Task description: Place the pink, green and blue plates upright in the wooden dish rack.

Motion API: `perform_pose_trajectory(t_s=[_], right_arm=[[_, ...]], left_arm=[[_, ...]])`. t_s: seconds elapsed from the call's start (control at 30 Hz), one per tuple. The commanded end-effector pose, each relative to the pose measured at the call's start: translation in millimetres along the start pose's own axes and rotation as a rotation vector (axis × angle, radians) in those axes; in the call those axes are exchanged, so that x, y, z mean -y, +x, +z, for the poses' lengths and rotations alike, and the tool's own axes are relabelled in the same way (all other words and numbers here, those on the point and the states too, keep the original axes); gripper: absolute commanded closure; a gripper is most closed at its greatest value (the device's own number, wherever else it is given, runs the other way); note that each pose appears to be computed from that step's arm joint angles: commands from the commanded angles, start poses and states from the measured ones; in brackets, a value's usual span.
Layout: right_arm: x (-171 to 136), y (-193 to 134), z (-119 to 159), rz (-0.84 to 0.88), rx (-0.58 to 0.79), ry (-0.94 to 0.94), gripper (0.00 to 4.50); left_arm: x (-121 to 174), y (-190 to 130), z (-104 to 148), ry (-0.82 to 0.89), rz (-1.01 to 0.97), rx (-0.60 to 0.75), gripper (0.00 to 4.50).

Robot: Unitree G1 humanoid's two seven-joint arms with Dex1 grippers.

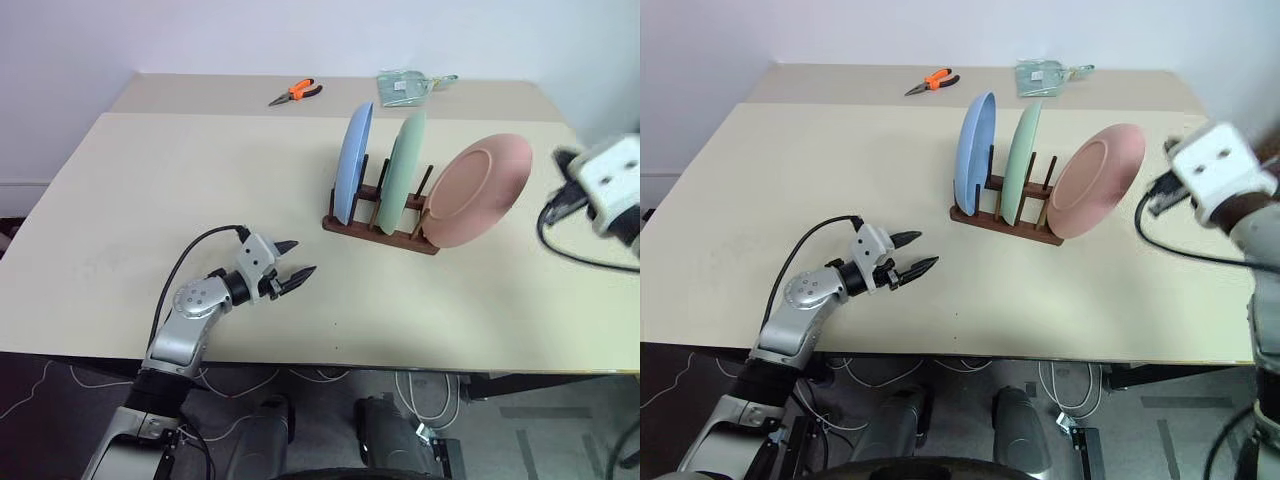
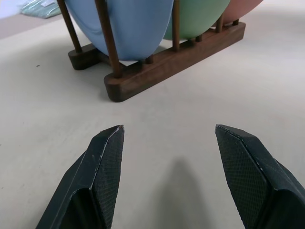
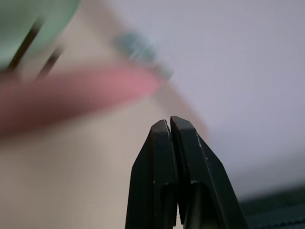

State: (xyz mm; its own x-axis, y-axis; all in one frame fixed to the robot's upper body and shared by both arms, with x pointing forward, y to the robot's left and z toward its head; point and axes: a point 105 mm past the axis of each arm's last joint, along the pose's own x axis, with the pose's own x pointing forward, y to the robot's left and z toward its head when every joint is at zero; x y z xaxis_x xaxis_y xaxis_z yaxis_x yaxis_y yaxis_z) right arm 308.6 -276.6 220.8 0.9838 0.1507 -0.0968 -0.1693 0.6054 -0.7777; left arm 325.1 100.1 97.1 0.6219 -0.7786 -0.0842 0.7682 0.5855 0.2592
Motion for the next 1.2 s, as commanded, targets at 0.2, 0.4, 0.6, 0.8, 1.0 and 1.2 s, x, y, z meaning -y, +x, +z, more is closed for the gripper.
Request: perform_pose_trajectory(t_s=[0.2,0.4,0.6,0.8,1.0,1.2], right_arm=[[-16,7,71,0.057,0.295,0.007,4.45],[-15,11,40,0.047,0.163,-0.009,4.45],[-24,5,-18,0.037,0.012,0.06,4.45],[-33,-6,-58,0.019,-0.047,0.176,4.45],[-44,-3,-57,0.04,0.009,0.261,4.45],[-54,7,-48,0.091,0.074,0.365,4.45]], left_arm=[[-3,-4,7,0.037,0.02,0.016,1.37],[-3,-3,6,0.041,0.033,0.013,1.37],[-30,-9,2,0.087,0.164,-0.01,1.37],[-81,-29,0,0.087,0.415,-0.028,1.37],[-97,-69,-16,0.114,0.451,-0.109,1.37],[-90,-77,-18,0.114,0.457,-0.12,1.37]])
